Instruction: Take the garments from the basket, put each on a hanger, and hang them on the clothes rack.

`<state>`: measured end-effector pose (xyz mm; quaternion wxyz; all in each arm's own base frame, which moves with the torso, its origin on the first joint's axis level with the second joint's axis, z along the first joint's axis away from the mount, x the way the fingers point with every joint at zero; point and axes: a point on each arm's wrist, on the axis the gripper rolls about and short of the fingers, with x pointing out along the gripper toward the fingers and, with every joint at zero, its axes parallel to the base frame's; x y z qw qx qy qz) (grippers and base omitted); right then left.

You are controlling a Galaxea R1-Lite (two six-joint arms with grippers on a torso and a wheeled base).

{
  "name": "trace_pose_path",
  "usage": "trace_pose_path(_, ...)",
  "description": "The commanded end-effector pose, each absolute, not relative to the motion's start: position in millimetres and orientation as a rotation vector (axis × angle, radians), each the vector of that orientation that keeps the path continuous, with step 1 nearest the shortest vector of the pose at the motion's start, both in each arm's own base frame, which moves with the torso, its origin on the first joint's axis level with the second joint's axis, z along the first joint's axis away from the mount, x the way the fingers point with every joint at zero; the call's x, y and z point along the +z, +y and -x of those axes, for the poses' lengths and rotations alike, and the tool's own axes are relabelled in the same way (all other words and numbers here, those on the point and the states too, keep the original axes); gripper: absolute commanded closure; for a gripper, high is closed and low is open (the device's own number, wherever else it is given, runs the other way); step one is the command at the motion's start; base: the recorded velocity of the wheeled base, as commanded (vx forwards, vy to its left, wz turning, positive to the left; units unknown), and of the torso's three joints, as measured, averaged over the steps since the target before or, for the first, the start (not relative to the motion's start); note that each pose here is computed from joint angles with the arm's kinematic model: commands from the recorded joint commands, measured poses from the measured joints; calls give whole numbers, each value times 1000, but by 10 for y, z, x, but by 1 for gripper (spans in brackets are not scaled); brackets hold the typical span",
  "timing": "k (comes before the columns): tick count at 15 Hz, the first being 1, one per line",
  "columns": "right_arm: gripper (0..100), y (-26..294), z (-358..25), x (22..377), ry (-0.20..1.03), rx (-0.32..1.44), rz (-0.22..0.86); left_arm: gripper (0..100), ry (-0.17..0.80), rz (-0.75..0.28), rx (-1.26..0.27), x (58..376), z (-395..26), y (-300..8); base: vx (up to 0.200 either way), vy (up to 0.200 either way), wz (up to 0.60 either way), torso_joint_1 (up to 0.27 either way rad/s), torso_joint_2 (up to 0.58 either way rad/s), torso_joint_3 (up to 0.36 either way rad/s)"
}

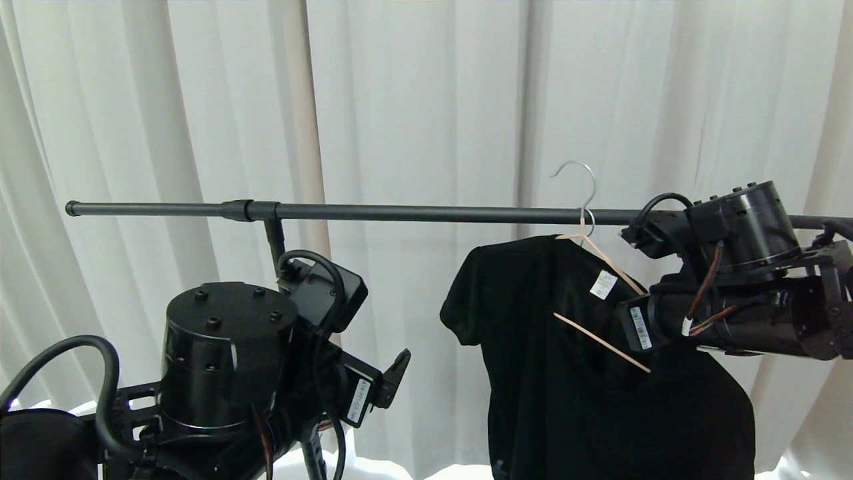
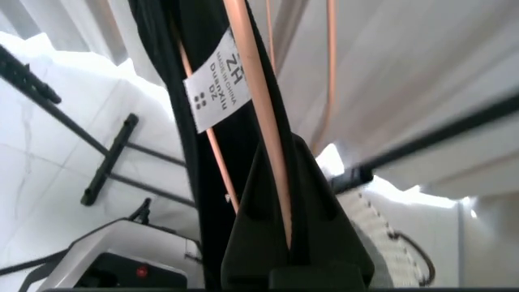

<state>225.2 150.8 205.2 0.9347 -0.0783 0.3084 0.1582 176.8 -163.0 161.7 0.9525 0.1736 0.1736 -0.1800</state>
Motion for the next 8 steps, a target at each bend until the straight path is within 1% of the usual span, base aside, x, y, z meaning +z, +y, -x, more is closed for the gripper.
trace_pose_path(1,100,1618,-2306,2000,645,341,174,0,354,-354,-366,1611,-1768,-1630,0,0,0,0,0,0)
trace_pose_path(6,100,1831,-2269,1922,668,382,193,0,356,-355,-366,1605,-1765,-1627,0,0,0,0,0,0)
trace_pose_path(8,100,1889,-2324,1883,678,382,198,0,356,-354,-364,1605,-1768,-1625,0,0,0,0,0,0)
